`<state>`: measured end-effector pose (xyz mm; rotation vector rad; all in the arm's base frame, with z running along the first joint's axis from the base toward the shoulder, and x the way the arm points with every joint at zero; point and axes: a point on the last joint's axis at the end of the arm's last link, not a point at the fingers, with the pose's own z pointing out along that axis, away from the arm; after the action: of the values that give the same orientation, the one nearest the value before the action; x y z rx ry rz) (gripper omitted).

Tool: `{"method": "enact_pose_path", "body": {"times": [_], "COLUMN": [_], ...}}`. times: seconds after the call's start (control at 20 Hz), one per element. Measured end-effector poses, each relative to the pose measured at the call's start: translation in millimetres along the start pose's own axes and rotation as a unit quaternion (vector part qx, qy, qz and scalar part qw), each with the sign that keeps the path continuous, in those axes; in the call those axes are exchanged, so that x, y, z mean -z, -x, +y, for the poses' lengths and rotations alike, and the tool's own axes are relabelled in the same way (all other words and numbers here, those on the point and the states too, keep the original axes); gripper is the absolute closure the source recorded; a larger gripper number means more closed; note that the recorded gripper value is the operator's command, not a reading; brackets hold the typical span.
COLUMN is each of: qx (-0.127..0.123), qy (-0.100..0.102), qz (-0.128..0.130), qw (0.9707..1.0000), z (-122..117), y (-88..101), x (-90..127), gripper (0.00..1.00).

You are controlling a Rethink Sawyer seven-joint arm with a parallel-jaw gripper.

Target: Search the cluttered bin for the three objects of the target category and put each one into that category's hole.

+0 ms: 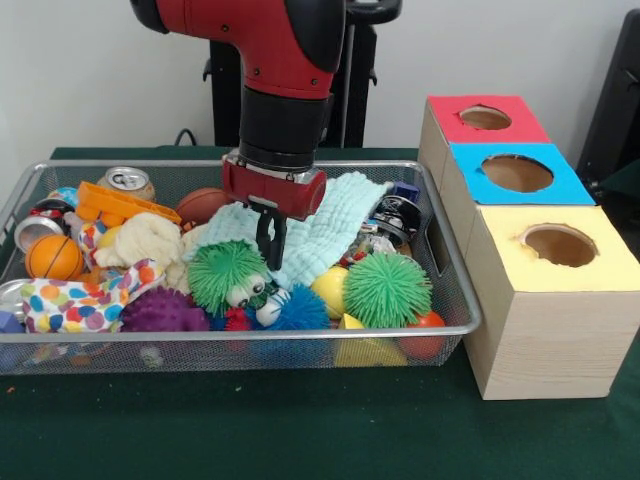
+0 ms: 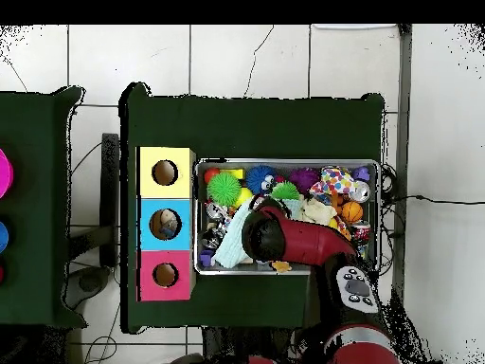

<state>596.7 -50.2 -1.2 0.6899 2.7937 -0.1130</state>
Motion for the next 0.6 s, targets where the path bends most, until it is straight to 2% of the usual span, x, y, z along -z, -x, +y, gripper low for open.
{"method": "enact_pose_path", "body": {"times": [0.1,0.3,0.45,0.6], "qx": [-0.002,-0.022,-0.034,-0.037], "qy": [-0.001,-0.012,-0.025,-0.03], "qz": [0.003,0.038,0.082,0.1], "qw": [1.0,0.999,0.9958,0.9938], "z": [0.0,0.8,2.6,4.5], "y": [-0.2,-1.2,-4.0,-3.6], "x": [0.3,7.1,19.7,28.9], "gripper": [1.0,1.0,1.0,1.0]}}
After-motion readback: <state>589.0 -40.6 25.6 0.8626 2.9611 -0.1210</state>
